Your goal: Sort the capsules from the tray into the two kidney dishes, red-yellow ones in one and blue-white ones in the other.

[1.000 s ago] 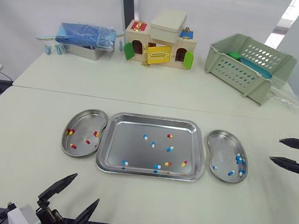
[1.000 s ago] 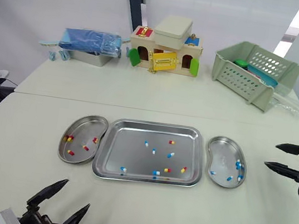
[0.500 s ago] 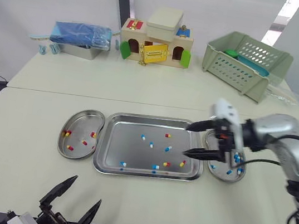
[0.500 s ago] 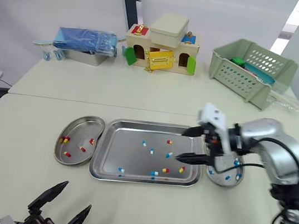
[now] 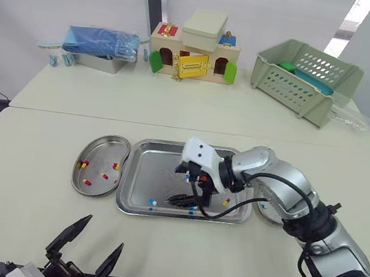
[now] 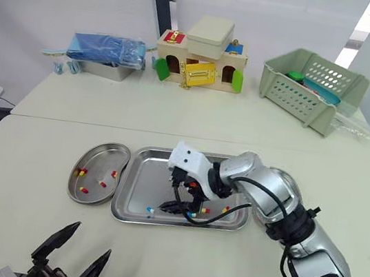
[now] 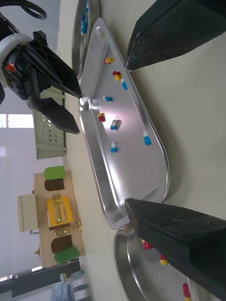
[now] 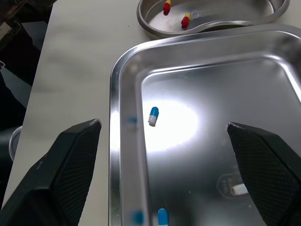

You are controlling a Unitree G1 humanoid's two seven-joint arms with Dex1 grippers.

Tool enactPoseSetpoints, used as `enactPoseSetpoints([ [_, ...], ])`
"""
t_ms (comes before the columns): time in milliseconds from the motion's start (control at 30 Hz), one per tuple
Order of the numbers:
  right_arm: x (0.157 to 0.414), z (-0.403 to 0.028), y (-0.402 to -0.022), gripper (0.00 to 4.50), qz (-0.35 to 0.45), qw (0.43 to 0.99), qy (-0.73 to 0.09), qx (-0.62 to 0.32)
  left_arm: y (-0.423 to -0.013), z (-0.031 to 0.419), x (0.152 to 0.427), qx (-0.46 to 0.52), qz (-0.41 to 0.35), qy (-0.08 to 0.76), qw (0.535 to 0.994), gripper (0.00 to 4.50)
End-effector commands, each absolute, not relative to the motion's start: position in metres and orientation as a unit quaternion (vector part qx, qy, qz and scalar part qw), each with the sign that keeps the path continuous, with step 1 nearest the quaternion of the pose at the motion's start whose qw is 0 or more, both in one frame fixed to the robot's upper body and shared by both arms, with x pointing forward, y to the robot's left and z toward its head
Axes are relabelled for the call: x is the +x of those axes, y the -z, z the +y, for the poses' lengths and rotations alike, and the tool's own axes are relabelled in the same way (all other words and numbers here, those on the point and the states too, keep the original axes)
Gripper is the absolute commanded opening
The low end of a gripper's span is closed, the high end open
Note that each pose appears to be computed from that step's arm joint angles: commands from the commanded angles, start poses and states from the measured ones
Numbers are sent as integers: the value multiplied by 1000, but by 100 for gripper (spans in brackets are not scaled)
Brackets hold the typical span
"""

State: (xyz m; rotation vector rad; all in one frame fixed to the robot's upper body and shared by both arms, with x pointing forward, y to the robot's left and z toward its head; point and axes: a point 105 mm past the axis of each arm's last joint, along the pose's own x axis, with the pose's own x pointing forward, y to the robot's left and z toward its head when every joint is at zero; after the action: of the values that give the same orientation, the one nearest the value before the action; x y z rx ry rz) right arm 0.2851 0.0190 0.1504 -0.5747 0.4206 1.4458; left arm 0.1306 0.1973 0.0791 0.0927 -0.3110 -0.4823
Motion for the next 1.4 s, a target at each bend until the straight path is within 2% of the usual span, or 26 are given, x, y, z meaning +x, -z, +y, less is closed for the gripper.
enactPoseSetpoints([
  [33,288,32,-155,450,169,696,-637,-285,-84,194,126,44,-165,234,957,447],
  [167,288,46,-150,450,161,692,-636,-302,-84,195,124,47,-158,235,958,447],
  [267,285,52,-145,388,160,683,-642,-310,-84,196,124,47,-155,233,959,450],
  [367,285,56,-140,290,162,680,-642,-316,-85,196,125,49,-154,231,959,450],
  [533,289,65,-131,290,159,679,-637,-327,-86,197,125,52,-151,231,960,450],
  [567,289,66,-130,258,158,678,-638,-329,-86,197,125,52,-151,231,960,450],
  [633,289,68,-128,230,157,677,-638,-330,-86,197,125,52,-150,230,960,450],
  [700,289,69,-127,182,160,676,-639,-331,-86,197,124,54,-150,229,960,450],
  [1167,283,77,-117,182,166,664,-650,-332,-86,197,123,60,-147,226,961,450],
  [1400,284,74,-103,182,167,645,-647,-371,-87,196,124,63,-148,221,962,450],
])
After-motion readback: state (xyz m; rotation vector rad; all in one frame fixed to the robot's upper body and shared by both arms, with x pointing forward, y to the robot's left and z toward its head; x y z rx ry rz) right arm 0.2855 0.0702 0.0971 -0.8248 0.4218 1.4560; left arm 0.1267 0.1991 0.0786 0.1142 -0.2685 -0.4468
